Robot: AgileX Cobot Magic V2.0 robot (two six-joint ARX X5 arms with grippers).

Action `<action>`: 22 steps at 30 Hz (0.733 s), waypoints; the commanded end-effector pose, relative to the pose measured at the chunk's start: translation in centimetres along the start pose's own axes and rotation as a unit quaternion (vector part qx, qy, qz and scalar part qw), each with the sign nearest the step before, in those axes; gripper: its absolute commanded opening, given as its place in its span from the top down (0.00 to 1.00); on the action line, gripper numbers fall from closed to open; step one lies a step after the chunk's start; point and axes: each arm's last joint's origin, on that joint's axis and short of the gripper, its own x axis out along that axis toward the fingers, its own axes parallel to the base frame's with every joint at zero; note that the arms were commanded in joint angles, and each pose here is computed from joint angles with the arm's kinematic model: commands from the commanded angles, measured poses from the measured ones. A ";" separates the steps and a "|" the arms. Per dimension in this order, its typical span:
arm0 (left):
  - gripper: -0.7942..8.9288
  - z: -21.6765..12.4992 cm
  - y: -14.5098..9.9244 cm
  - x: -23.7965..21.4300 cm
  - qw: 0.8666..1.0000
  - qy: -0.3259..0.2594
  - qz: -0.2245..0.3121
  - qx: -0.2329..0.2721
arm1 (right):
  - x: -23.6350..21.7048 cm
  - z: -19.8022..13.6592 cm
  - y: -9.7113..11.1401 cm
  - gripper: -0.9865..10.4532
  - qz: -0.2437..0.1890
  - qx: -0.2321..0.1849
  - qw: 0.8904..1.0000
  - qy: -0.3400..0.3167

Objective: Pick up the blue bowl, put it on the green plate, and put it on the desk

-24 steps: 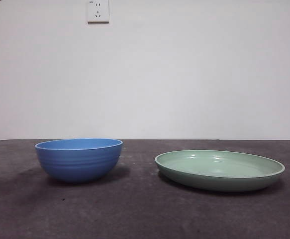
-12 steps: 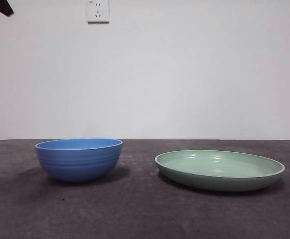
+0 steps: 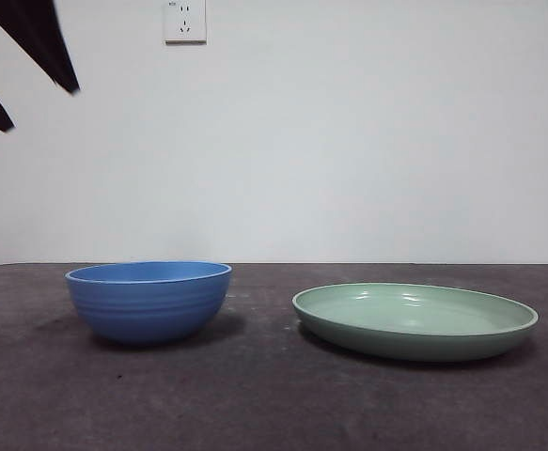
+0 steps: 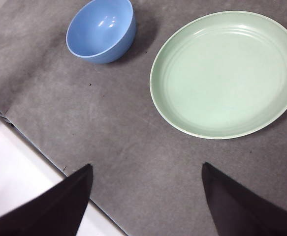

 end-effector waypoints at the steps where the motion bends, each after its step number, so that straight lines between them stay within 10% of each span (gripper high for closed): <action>1: 0.51 1.7 0.2 1.7 1.000 0.003 0.024 0.001 | -0.3 0.4 0.2 0.60 0.002 -0.007 1.000 -0.008; 22: 0.55 2.1 3.1 14.9 0.990 0.121 0.076 -0.007 | -0.3 0.5 0.2 0.60 0.002 -0.006 1.000 -0.009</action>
